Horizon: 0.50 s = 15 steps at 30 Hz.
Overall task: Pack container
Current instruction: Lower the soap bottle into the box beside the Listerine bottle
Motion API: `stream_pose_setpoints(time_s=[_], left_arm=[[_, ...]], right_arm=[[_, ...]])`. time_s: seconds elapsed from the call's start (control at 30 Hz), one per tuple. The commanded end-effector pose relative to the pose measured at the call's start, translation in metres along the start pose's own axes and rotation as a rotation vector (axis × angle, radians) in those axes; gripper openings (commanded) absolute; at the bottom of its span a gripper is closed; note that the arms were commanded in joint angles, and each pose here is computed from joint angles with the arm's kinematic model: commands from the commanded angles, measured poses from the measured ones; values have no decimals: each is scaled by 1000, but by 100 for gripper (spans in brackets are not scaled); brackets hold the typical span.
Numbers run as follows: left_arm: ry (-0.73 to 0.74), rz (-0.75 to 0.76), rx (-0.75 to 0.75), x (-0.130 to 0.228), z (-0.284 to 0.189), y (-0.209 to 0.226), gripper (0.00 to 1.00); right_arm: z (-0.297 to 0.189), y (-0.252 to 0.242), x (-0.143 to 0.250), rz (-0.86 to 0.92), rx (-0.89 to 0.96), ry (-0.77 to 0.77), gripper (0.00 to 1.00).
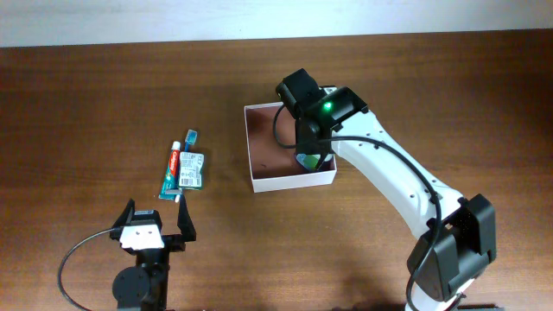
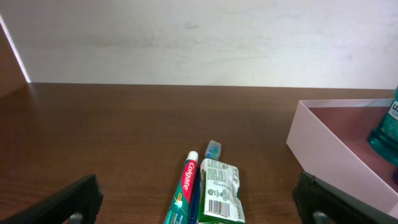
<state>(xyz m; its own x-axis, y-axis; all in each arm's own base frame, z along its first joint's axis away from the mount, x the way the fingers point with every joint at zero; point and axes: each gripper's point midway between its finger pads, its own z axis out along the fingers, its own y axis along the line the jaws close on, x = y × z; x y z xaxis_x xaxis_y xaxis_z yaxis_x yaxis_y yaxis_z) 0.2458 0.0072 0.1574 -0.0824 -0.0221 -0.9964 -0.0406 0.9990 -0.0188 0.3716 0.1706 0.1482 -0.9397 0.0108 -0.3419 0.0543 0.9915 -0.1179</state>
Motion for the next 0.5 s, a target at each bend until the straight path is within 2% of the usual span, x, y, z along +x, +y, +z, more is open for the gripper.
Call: stream_pose_setpoints(time_s=[0.0, 0.4, 0.47], left_arm=[[-3, 16, 19, 1, 0, -4, 99], [-3, 16, 19, 1, 0, -4, 99], [-3, 16, 19, 1, 0, -4, 99]], right_arm=[[-4, -3, -7, 20, 17, -38, 23], [12, 1, -1, 6, 30, 5, 24], [12, 1, 0, 6, 31, 6, 29]])
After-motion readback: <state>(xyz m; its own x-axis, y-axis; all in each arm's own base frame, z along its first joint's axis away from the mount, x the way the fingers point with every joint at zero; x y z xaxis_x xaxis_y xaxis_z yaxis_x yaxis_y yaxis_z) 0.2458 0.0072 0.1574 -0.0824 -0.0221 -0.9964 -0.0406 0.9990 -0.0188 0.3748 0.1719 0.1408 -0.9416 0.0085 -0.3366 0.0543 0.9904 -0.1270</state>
